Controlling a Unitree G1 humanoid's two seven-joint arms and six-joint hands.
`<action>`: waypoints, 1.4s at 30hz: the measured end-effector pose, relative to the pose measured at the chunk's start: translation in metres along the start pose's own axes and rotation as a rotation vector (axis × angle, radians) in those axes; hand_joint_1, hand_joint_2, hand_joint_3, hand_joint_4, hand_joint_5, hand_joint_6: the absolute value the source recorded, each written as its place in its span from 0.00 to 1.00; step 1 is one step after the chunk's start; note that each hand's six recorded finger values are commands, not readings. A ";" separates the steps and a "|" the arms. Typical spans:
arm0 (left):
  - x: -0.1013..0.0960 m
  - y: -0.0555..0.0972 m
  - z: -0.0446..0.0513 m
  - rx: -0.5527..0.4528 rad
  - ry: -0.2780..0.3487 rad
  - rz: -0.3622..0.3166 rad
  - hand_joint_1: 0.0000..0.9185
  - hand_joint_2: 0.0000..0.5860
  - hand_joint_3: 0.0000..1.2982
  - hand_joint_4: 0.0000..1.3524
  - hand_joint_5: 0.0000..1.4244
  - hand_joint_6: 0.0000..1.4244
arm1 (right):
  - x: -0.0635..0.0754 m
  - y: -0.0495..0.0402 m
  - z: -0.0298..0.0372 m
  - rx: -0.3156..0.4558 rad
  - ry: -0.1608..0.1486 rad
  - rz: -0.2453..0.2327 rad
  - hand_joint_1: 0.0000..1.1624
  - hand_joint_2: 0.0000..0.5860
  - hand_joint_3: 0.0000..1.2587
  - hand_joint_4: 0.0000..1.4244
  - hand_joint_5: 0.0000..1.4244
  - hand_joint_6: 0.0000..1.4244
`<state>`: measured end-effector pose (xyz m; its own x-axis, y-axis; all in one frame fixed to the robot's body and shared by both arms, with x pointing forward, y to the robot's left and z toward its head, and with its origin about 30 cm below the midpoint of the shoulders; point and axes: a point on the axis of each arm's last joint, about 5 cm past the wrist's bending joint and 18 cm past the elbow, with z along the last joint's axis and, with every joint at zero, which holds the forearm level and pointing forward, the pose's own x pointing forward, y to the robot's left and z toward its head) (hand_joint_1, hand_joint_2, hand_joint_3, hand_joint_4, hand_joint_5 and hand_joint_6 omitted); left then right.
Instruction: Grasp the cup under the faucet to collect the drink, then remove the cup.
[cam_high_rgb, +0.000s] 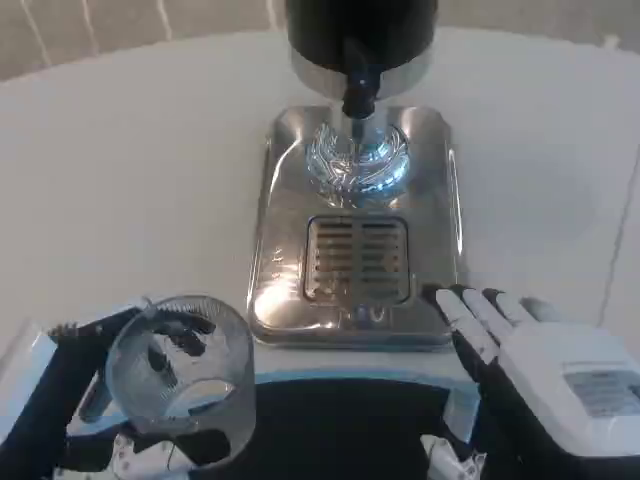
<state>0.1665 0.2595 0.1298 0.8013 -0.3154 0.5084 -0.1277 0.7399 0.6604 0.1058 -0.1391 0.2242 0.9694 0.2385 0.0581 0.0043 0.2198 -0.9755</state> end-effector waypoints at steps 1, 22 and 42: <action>0.000 0.000 0.0001 -0.002 0.000 0.001 0.60 0.08 0.78 0.90 0.98 1.00 | 0.000 0.0000 -0.0002 0.001 0.001 -0.001 0.36 0.88 0.00 0.00 0.00 0.00; 0.002 -0.005 -0.0079 0.000 0.052 -0.011 0.60 0.08 0.78 0.90 0.98 1.00 | -0.001 0.0003 0.0028 -0.002 0.019 -0.006 0.31 1.00 0.00 0.00 0.00 0.00; 0.071 -0.037 -0.0226 -0.031 0.045 0.099 0.59 0.07 0.78 0.90 0.99 1.00 | -0.014 0.0092 0.0069 -0.046 0.109 0.096 0.20 1.00 0.00 0.00 0.00 0.00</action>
<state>0.2416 0.2231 0.1291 0.8113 -0.2133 0.5443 -0.1896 0.7846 0.5902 0.0902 -0.1340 0.2159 0.9869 0.1512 -0.0566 -0.0805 0.1567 -0.9844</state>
